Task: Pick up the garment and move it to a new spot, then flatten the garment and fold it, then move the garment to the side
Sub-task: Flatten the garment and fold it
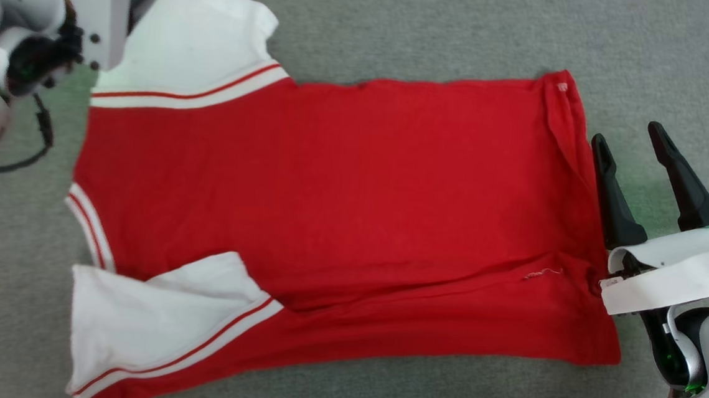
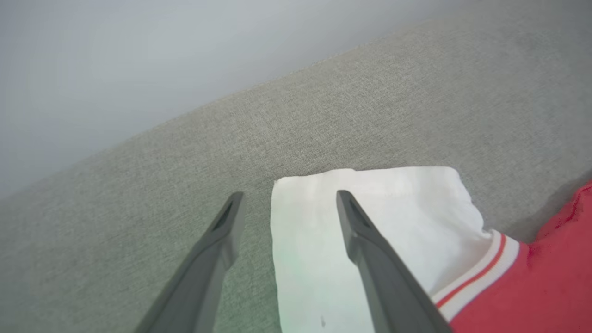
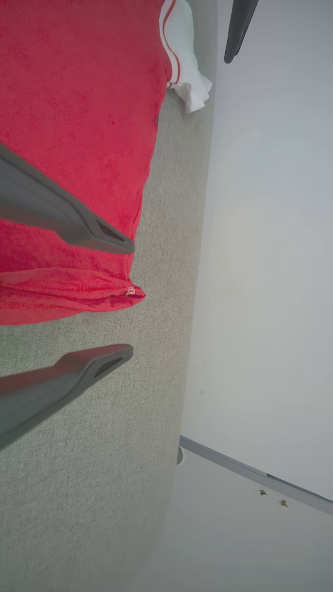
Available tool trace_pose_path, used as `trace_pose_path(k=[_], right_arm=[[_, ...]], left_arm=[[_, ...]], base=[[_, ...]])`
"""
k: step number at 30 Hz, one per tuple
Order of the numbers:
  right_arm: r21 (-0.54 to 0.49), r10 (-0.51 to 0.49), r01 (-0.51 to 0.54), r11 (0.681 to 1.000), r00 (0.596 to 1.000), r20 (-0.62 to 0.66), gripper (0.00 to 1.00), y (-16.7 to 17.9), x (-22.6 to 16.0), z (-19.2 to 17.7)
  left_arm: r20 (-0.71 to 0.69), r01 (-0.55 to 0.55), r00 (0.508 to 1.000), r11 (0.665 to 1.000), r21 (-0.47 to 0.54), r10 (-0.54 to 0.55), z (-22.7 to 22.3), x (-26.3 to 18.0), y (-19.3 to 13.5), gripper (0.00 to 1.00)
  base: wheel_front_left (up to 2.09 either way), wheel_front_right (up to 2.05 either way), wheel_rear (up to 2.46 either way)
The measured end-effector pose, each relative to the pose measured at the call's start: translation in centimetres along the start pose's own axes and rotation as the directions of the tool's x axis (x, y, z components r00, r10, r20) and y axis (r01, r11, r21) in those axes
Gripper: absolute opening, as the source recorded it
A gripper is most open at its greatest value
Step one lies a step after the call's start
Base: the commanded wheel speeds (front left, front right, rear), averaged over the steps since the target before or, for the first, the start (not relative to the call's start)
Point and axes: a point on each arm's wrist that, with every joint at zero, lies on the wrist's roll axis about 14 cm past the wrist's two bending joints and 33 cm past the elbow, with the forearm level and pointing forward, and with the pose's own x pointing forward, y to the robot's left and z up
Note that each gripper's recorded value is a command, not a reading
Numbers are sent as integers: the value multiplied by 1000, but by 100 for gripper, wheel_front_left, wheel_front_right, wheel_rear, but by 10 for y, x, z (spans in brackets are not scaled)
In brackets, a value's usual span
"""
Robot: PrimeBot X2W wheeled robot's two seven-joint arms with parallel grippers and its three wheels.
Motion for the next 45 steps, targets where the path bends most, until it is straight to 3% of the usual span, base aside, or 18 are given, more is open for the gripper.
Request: trace_pose_path(k=[12,13,14,15,24,31,37,45], right_arm=[[-4,-34,34,999,998,-50,100,-15,-3,-15],[-3,-36,36,999,998,-58,100,-16,-3,-17],[-3,-36,36,999,997,-67,100,-16,-4,-19],[-3,-37,36,999,997,-75,100,-17,-5,-20],[61,-29,39,997,989,-147,100,-15,7,-18],[83,2,24,996,954,-300,100,-13,31,-22],[121,69,-11,993,872,-485,100,4,51,-45],[109,109,-46,993,716,-689,100,13,62,-70]], left_arm=[[-247,-38,969,992,-124,7,-39,35,10,100],[-256,-45,966,991,-125,12,-39,37,11,52],[-270,-49,963,990,-129,12,-40,38,11,35],[-290,-50,957,989,-138,8,-42,39,10,0],[-341,-48,940,986,-160,-10,-47,40,0,0],[-329,-50,944,987,-155,-4,-45,35,1,0],[-320,-44,947,987,-152,-7,-45,33,0,0],[-308,-42,951,986,-159,-9,-45,32,0,0]], base=[[0,0,0],[0,0,0],[0,0,0],[0,0,0],[0,0,0],[0,0,0],[0,0,0],[0,0,0]])
